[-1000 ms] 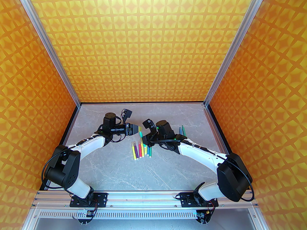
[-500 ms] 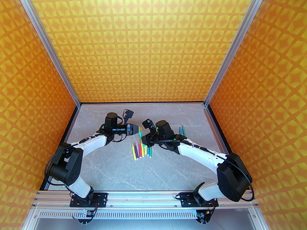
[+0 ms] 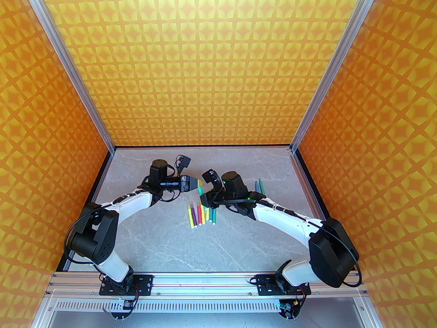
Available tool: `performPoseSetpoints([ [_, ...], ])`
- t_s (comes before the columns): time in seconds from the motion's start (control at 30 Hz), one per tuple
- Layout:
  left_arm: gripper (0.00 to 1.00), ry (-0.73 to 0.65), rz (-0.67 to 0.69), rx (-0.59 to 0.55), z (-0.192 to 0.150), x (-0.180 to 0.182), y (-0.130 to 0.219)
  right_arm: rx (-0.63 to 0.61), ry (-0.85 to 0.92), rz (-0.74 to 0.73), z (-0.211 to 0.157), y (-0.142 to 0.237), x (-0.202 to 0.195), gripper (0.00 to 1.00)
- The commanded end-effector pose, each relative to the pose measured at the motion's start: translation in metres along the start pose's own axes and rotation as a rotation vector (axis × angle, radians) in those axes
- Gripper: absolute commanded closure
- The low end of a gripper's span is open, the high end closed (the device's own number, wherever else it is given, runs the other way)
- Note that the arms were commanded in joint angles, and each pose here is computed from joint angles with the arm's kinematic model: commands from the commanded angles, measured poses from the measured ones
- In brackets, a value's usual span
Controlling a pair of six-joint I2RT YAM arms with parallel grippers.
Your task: Open the pen caps
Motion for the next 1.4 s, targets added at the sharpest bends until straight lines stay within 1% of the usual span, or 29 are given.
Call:
performPoseSetpoints([
  [0.0,0.94,-0.035,-0.05,-0.005,0.01,-0.015,-0.002,-0.015,0.017,0.018,0.004,-0.007,0.001,0.65],
  [0.07,0.94,-0.035,-0.054,-0.009,0.011,-0.017,-0.002,-0.011,0.015,0.019,0.003,-0.009,0.001,0.65],
  [0.13,0.95,-0.038,-0.056,-0.011,0.012,-0.018,-0.001,-0.009,0.012,0.027,0.002,-0.011,0.001,0.67],
  [0.3,0.95,-0.043,-0.055,-0.01,0.013,-0.02,-0.001,-0.018,0.016,0.025,0.001,-0.009,0.001,0.85],
  [0.47,0.98,-0.052,-0.056,-0.017,0.017,-0.021,-0.001,-0.009,0.015,0.024,-0.009,-0.002,0.004,0.99],
  [0.53,1.0,-0.048,-0.047,-0.028,0.021,-0.021,-0.001,0.001,0.011,0.028,-0.017,0.0,0.004,1.0],
  [1.0,1.0,-0.003,0.032,-0.154,0.048,-0.014,0.017,0.054,-0.013,0.054,-0.07,0.016,0.011,1.0],
  [1.17,1.0,0.008,0.02,-0.201,0.055,-0.017,0.023,0.081,-0.03,0.05,-0.088,0.019,0.01,1.0],
  [1.37,1.0,0.035,0.018,-0.234,0.059,-0.012,0.03,0.063,-0.048,0.087,-0.098,0.021,0.015,1.0],
])
Point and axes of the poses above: each hand's point on the last joint's axis, 136 mm out from that joint toward the fingers, its own y axis back along the fingers, its own x axis along the line the jaws close on, z = x × y, the point moved 4 cm from there along y, back along the fingers, and after that the axes turned 7 degrees about y, right-handed, at the moved point
